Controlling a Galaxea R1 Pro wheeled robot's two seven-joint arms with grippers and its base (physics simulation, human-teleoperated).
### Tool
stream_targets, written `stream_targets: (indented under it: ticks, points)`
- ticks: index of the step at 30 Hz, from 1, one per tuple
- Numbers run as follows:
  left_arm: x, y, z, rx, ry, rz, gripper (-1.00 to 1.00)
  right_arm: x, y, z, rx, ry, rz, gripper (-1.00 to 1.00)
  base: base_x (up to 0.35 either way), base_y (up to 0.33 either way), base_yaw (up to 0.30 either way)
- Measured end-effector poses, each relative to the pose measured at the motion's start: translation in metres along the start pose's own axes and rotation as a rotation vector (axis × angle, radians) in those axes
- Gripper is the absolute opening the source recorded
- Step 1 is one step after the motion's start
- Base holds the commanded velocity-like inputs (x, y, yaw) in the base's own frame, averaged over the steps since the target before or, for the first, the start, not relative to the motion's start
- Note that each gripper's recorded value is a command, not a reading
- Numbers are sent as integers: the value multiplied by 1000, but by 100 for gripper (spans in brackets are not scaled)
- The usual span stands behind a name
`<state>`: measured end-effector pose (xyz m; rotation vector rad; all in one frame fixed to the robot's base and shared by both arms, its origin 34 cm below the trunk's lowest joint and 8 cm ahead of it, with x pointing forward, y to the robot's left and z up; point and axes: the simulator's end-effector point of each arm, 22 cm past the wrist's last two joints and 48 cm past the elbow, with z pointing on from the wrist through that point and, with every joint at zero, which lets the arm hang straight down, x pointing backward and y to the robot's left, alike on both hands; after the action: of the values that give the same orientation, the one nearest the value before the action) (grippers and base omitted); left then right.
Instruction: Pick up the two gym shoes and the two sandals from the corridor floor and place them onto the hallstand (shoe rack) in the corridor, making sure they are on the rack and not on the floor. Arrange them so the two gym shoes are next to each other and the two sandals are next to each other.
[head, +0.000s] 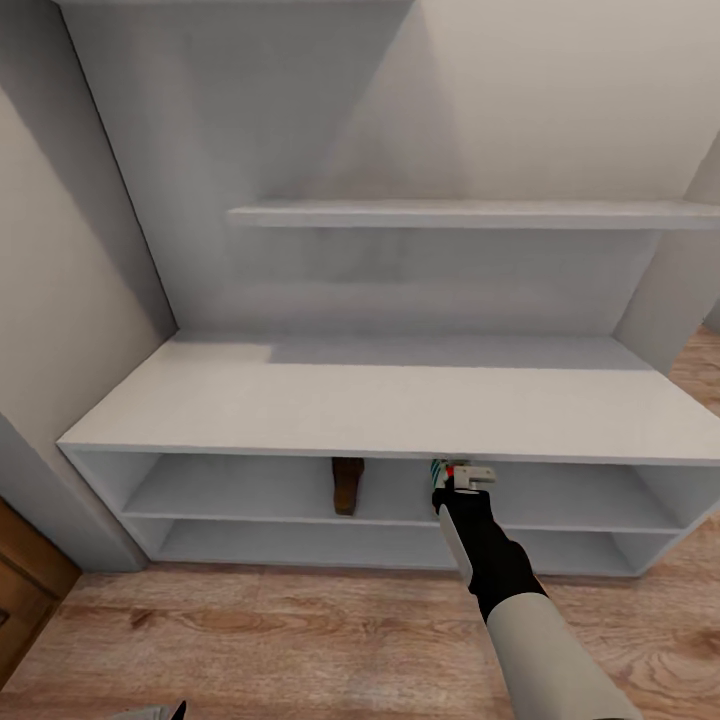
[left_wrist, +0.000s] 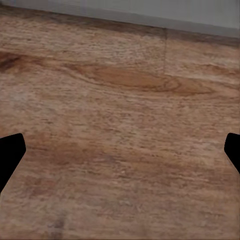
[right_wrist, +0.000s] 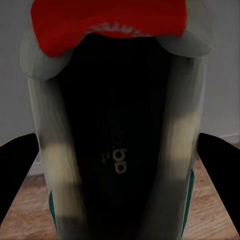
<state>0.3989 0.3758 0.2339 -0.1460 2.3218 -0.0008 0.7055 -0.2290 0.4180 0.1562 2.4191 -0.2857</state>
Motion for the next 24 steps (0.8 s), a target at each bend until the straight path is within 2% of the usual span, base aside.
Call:
stream_targets:
  ticks: [9,15,20,24]
  points:
    - [-1,2,0,-3,-2,1,100,0,0,0,0,-1,1,-100,18,0,0]
    - [12,4,7,-3,-1,2,100,12,1,8,0,1,3,-100,2,0,0]
    - [23,5,7,-5,26,4,100,26,3,19,1,27,-3,-100,0,0,0]
    - [24,6,7,-6,28,5,100,27,3,20,2,29,-4,-100,0,0,0]
